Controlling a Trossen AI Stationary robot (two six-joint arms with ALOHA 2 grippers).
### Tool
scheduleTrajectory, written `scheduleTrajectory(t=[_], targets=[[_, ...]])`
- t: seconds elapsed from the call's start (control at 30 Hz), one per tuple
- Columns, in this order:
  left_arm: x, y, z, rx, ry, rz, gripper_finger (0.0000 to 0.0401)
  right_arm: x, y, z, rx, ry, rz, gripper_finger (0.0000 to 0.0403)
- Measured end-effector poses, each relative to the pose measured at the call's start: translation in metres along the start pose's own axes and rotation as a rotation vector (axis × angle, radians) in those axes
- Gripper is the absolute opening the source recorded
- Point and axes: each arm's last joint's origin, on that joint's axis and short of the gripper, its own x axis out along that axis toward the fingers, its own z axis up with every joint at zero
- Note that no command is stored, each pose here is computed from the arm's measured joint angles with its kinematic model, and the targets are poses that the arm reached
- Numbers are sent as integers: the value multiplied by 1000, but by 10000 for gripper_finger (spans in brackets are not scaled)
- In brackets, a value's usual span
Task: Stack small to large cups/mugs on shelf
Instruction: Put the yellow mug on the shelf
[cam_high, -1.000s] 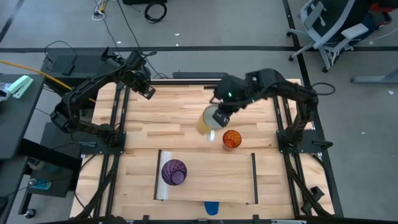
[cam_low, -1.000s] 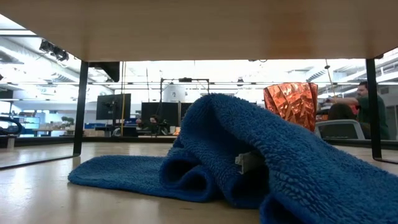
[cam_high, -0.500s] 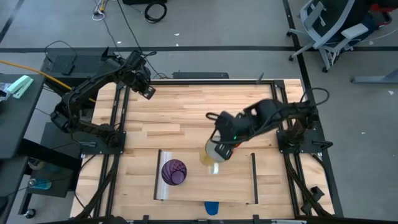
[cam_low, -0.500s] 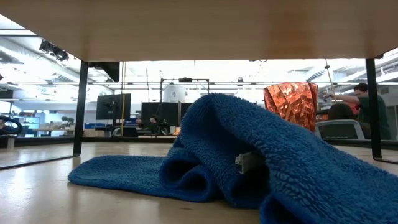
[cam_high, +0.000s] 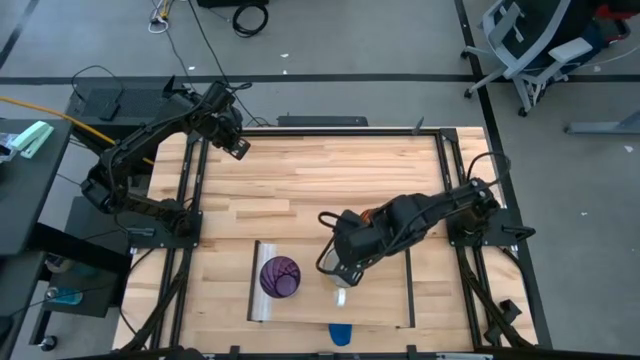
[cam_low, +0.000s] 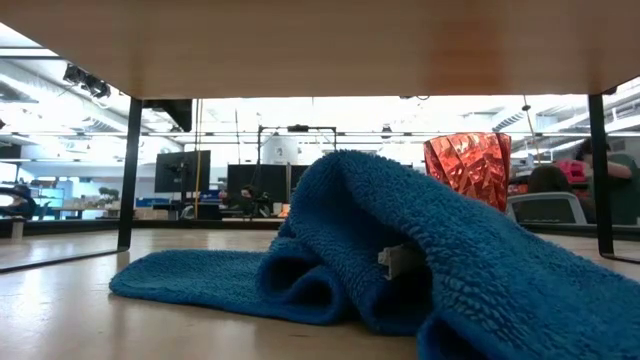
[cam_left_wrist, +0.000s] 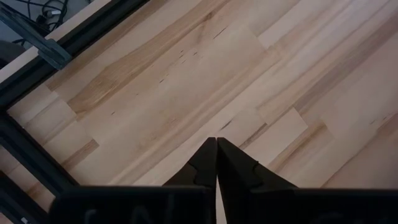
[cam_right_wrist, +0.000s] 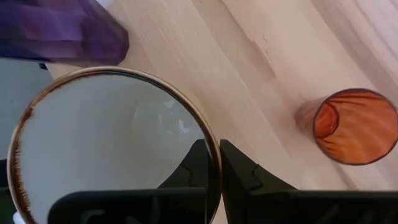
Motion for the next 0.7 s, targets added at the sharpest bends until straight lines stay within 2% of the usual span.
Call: scheduleTrajectory(t=[0.4, 0.7], targets=[[0, 0, 0, 0, 0, 0, 21, 11, 9, -2, 13, -6, -4, 17], [0, 0, 0, -1, 3, 0, 22, 21, 18, -7, -20, 31, 4, 17]])
